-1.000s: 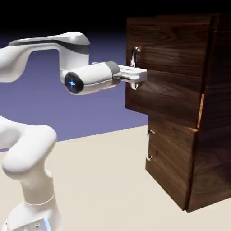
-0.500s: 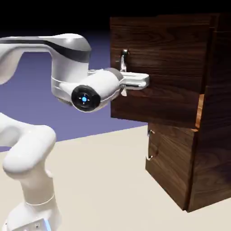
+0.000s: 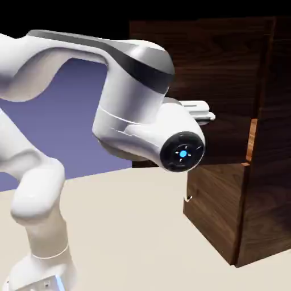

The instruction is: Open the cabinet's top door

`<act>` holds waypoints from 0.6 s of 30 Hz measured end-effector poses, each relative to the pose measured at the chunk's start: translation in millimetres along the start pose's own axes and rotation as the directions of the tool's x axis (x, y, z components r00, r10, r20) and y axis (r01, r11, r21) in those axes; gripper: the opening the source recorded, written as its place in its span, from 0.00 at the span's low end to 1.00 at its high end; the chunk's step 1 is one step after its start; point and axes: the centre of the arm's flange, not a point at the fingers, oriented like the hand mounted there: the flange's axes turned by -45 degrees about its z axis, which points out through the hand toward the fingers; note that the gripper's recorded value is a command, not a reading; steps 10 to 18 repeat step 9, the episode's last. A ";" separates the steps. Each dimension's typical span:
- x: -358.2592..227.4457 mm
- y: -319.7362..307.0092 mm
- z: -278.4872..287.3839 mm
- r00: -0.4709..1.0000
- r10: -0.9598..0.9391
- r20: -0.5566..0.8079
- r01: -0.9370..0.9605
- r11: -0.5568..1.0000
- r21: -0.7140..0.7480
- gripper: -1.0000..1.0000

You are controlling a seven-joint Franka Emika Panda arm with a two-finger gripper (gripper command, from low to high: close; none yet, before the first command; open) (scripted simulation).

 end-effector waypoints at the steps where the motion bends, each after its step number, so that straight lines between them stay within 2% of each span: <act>1: 0.0 -3.5 -6.0 1.000 0.000 0.000 0.000 1.000 -0.024 0.00; 8: 0.0 -27.0 -39.5 1.000 0.000 0.000 0.000 0.987 -0.163 0.00; 9: 0.0 -27.7 -40.3 1.000 0.000 0.000 0.000 0.986 -0.166 1.00; 18: 0.0 -27.7 -40.3 1.000 0.000 0.000 0.000 0.986 -0.166 1.00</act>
